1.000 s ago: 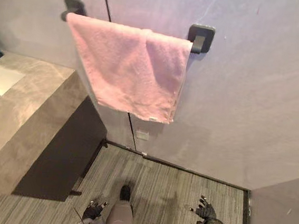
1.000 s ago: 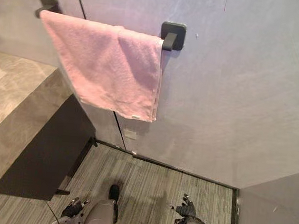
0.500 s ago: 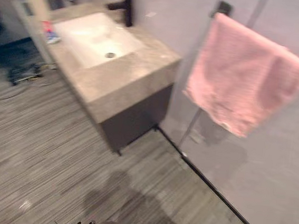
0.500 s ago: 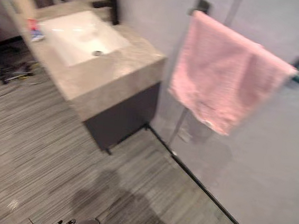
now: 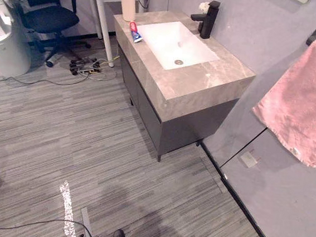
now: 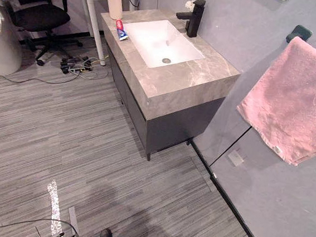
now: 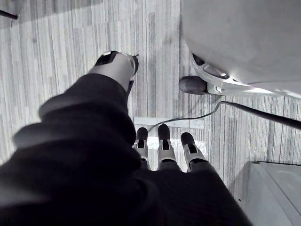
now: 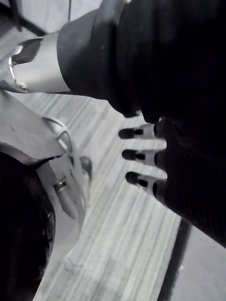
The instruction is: Organize washtable
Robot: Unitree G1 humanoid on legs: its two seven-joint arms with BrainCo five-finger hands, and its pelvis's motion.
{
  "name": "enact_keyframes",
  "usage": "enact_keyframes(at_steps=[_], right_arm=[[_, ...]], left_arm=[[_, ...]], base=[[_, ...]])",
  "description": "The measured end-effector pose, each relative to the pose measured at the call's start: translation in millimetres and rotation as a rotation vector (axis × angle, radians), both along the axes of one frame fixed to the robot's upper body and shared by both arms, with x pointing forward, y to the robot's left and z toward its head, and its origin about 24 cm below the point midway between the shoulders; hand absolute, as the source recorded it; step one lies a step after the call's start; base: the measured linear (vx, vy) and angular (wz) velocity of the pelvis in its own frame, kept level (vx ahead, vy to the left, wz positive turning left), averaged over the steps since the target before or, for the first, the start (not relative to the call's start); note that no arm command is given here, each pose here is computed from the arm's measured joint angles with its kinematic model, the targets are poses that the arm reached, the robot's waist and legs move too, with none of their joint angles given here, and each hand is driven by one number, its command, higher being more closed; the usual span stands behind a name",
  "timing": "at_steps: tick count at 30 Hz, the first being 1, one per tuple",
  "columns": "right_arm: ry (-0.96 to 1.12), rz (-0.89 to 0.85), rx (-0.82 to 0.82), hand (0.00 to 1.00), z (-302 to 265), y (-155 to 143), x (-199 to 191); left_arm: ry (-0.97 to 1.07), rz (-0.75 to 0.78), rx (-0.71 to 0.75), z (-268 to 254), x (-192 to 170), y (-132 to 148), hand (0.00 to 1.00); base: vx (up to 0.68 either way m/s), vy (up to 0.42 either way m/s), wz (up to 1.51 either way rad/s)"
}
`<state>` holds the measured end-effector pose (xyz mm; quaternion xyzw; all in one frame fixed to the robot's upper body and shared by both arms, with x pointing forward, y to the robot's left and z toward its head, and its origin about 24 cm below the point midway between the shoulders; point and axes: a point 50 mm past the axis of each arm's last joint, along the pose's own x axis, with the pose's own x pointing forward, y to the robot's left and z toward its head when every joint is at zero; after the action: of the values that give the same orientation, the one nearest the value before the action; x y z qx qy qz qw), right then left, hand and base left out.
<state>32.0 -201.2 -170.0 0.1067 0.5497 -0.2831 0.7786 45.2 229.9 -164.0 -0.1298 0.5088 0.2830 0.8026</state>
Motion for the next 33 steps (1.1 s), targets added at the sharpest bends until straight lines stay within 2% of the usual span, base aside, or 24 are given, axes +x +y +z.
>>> enact_keyframes(at_steps=[6,8,11,15,19,23,26,30,33], right_arm=[[-0.01,-0.048,0.034,0.0,-1,12,0],[-0.037,-0.014,0.045,0.0,-1,19,12],[-0.068,0.056,0.007,0.0,2,10,19],[-0.099,0.153,-0.025,0.0,6,8,25],[-0.12,0.179,-0.026,0.0,9,5,25],[-0.069,0.161,-0.021,0.0,6,4,4],[-0.037,0.122,-0.047,0.0,7,-11,-8],[-0.038,0.13,-0.063,0.0,9,-17,-8],[-0.026,0.144,-0.061,0.0,8,-16,-5]], left_arm=[[-0.013,0.126,0.007,0,-5,5,0.0],[-0.011,0.167,0.012,1,-10,7,0.0],[-0.026,0.226,-0.02,-1,-8,-1,0.0],[-0.078,0.215,-0.036,1,14,-3,0.0],[-0.1,0.108,-0.065,1,35,-15,0.0],[-0.08,0.044,-0.078,0,35,-22,0.0],[-0.049,0.02,-0.144,-5,24,-44,0.0],[-0.048,0.01,-0.149,-5,24,-44,0.0],[-0.073,0.02,-0.104,-1,26,-29,0.0]], base=[[0.04,0.003,1.11],[0.19,0.065,0.66],[0.2,0.039,0.27],[0.18,-0.009,0.17],[0.39,-0.054,0.31],[0.54,-0.189,0.62],[0.67,-0.246,0.51],[0.56,-0.192,-0.05],[0.45,-0.103,-0.78]])
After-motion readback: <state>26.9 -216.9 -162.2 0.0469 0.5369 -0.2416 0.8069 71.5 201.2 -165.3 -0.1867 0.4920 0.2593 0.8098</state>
